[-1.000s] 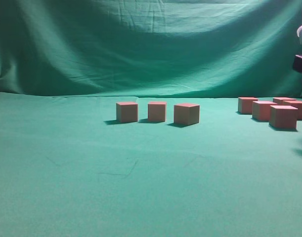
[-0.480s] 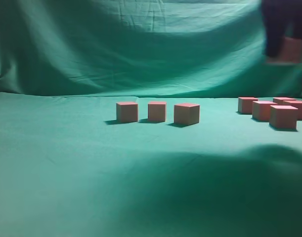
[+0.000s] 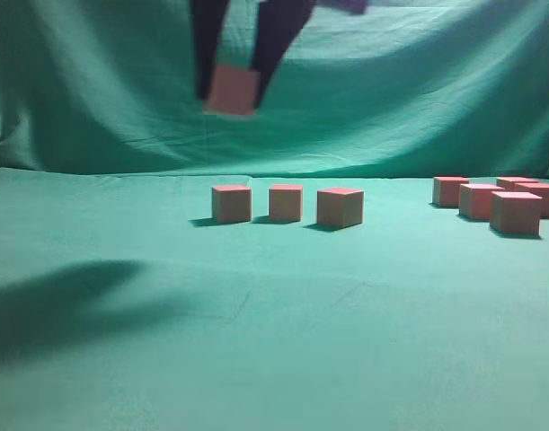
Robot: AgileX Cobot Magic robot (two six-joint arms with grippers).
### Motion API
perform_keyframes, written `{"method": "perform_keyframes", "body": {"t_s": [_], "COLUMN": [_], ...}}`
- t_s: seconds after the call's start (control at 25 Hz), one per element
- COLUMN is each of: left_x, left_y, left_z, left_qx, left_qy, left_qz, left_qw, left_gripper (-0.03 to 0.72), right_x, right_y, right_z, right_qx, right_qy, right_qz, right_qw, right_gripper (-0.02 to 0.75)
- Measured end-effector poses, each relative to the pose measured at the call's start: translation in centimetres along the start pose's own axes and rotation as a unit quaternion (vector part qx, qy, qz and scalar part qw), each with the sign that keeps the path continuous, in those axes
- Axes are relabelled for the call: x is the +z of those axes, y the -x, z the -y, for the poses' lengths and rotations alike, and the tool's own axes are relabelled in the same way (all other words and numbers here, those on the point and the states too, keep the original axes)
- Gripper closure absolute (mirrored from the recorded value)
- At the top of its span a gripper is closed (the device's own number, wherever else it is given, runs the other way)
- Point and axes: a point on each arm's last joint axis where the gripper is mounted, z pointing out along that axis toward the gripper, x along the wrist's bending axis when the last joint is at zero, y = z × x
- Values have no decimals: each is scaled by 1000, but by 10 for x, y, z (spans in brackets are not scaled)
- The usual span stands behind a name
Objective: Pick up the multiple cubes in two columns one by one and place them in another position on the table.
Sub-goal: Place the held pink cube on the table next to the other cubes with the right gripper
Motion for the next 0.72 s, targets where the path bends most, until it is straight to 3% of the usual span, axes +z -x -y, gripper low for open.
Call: {"method": "perform_keyframes", "body": {"t_s": [0.2,0.72], "left_x": [0,0], "left_y": [0,0], "left_z": [0,0], "left_qx": [0,0], "left_qy": [0,0], "left_qz": [0,0], "left_qw": [1000,1000], "left_gripper": [688,688], "right_x": [37,88], "right_y": [-23,-22], "right_z": [-23,-47], "right_qx": [39,114], "right_qy": [-27,-20], "right_qz": [8,61], "right_qw": [999,991], "right_gripper": [484,484]}}
